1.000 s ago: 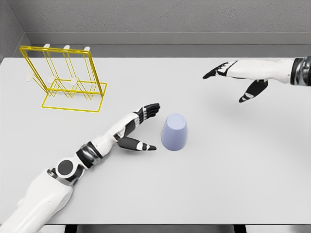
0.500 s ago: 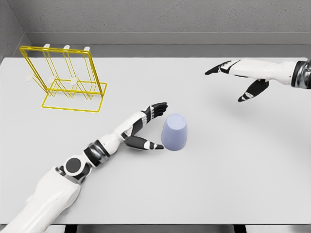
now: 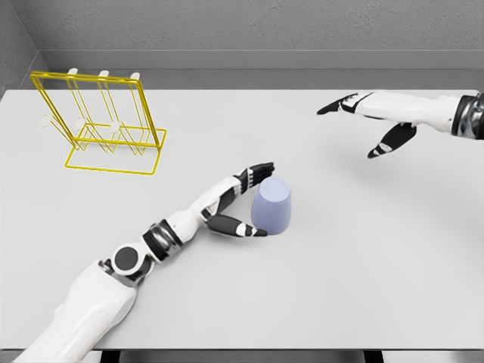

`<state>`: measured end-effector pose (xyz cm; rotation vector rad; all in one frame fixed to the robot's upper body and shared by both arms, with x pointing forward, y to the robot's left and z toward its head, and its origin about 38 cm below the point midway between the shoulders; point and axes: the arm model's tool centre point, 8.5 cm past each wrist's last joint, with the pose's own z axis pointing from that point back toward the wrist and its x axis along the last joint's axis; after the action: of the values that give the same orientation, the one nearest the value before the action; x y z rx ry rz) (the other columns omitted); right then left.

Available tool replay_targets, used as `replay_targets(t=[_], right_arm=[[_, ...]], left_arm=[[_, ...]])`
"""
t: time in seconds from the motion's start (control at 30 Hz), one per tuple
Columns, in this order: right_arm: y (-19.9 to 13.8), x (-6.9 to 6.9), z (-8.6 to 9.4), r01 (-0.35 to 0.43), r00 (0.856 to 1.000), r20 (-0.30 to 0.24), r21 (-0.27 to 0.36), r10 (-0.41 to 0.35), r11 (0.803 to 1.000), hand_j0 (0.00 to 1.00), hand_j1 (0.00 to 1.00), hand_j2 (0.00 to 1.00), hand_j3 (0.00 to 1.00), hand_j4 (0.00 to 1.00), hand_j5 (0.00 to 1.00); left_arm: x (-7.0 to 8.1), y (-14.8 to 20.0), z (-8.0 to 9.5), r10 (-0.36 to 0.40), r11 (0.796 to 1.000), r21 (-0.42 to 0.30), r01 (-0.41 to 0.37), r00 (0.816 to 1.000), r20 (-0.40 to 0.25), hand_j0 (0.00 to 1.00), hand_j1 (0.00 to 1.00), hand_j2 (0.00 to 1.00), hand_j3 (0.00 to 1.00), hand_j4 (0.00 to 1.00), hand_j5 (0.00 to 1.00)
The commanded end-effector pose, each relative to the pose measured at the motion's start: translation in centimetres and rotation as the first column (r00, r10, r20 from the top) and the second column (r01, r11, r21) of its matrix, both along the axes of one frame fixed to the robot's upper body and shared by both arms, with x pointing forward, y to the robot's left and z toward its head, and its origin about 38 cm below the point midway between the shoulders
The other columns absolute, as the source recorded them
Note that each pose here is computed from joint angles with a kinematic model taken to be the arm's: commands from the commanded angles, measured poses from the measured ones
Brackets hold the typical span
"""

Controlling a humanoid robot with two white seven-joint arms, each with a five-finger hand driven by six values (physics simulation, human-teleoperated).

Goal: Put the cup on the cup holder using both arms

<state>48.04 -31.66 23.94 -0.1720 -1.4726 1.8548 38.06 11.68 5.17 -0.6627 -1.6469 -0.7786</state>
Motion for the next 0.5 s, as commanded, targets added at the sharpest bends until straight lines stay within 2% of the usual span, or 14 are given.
replay_targets(t=[0.0,0.27,0.33,0.4,0.43,0.47], right_arm=[[-0.1,0.1,0.3,0.006,1.0,0.004,0.011,-0.006,1.0,1.0,1.0,1.0,1.0,1.0,1.0],[-0.3,0.0,0.4,0.009,1.0,0.005,0.009,-0.009,1.0,1.0,1.0,1.0,1.0,1.0,1.0],[-0.3,0.0,0.3,0.01,1.0,0.004,0.008,-0.01,1.0,1.0,1.0,1.0,1.0,1.0,1.0],[-0.5,0.0,0.4,0.013,1.0,0.005,0.006,-0.013,1.0,1.0,1.0,1.0,1.0,1.0,1.0],[-0.5,0.0,0.4,0.013,1.0,0.005,0.006,-0.013,1.0,1.0,1.0,1.0,1.0,1.0,1.0],[-0.5,0.0,0.4,0.012,1.0,0.004,0.006,-0.012,1.0,1.0,1.0,1.0,1.0,1.0,1.0]], left_arm=[[-0.1,-0.5,0.0,0.001,1.0,-0.02,-0.001,1.0,-0.004,1.0,1.0,1.0,1.0,1.0,1.0],[-0.3,-2.5,0.3,-0.018,0.999,-0.041,0.018,1.0,0.004,0.99,0.99,0.99,0.99,0.99,0.99],[-0.3,-2.5,0.4,-0.018,0.999,-0.045,0.018,1.0,0.004,0.65,0.65,0.65,0.65,0.65,0.65],[-0.3,-2.5,0.4,-0.024,0.999,-0.042,0.024,1.0,0.004,0.39,0.39,0.39,0.39,0.39,0.39],[-0.4,-2.5,0.4,-0.026,0.999,-0.043,0.026,1.0,0.003,0.33,0.33,0.33,0.33,0.33,0.33],[-0.4,-2.5,0.3,-0.025,0.999,-0.041,0.025,1.0,0.004,0.32,0.32,0.32,0.32,0.32,0.32]])
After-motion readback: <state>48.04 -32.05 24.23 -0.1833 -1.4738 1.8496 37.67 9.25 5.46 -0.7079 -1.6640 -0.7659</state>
